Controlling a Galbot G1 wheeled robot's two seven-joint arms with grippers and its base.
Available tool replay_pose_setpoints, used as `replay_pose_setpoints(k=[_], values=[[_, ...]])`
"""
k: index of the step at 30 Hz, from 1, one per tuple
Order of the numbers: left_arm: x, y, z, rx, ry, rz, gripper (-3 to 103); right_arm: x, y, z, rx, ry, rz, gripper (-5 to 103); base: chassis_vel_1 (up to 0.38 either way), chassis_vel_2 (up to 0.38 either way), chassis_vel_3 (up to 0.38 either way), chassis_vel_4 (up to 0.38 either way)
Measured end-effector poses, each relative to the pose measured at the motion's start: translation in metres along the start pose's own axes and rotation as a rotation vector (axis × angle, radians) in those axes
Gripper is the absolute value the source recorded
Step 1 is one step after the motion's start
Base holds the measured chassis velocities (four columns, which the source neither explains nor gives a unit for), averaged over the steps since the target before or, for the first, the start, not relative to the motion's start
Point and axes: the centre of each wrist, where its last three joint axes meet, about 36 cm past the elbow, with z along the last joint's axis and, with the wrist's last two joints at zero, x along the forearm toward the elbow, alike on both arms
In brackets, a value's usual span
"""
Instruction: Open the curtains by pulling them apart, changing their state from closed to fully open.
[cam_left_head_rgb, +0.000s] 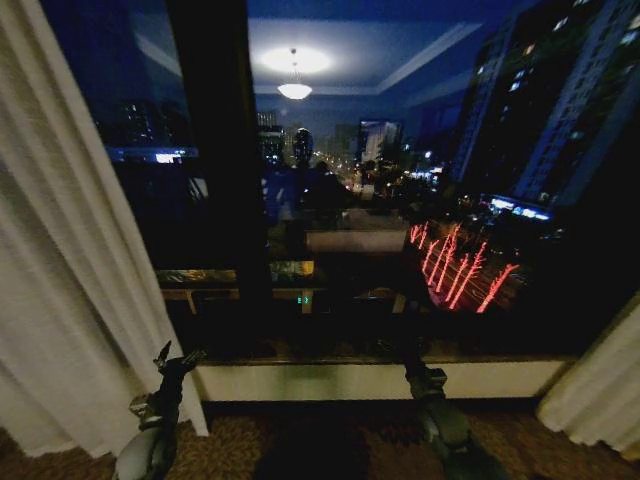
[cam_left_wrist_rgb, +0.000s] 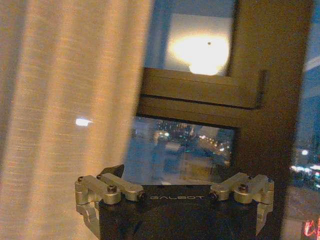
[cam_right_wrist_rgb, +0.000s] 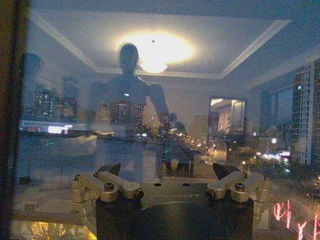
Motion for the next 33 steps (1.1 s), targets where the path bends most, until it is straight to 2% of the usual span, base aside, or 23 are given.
replay_pose_setpoints(k=[12, 33], values=[[-0.0001, 0.0003, -0.0002, 0.000, 0.000, -0.001, 100, 0.0000, 0.0001, 0.0000, 0.000, 0.000, 0.000, 100, 0.282, 0.274, -0.287, -0.282], [0.0000, 0.0000, 0.0000, 0.000, 0.000, 0.000, 100, 0.0000, 0.0000, 0.0000, 0.000, 0.000, 0.000, 100, -0.006, -0.014, 0.010, 0.014]])
